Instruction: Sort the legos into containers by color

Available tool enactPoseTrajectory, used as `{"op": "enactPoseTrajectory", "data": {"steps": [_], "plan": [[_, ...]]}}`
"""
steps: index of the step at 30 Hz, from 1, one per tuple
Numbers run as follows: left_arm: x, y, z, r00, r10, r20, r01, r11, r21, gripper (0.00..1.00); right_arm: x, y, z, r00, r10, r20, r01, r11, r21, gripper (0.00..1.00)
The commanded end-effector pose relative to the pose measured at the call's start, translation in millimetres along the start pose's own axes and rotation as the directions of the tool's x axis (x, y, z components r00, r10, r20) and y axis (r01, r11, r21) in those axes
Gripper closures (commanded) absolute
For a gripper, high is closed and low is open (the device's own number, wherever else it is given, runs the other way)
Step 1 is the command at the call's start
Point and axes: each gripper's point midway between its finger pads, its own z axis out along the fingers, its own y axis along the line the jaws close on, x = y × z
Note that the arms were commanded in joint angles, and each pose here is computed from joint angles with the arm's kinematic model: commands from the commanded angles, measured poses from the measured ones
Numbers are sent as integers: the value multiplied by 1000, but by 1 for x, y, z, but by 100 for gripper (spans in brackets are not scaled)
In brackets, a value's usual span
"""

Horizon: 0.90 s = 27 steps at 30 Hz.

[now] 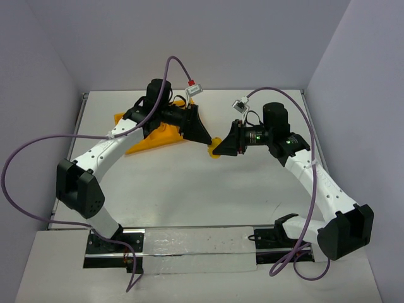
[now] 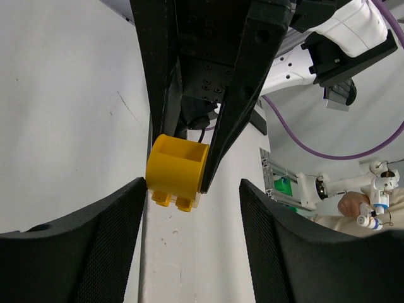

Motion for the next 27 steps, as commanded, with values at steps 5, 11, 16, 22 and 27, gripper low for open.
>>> {"op": "enactPoseTrajectory", "data": {"steps": [5,11,16,22,27], "plan": [[-1,-10,11,998,52,-35,-51,998,30,34,-17,23,-4,992,-114,49,116,992,-40,96],[2,-7,13,998,43,-45,-41,999,35,44,-18,23,-4,992,-118,52,120,992,-37,96],[0,-9,13,998,54,-36,-52,998,34,91,-18,21,-4,992,-114,52,115,993,-31,96],[-2,-6,10,998,62,-21,-61,998,9,100,-16,11,-2,994,-94,48,93,996,10,67],[-12,8,-7,998,46,39,-44,997,-60,100,-16,-6,-6,995,-81,55,74,991,114,34]]}}
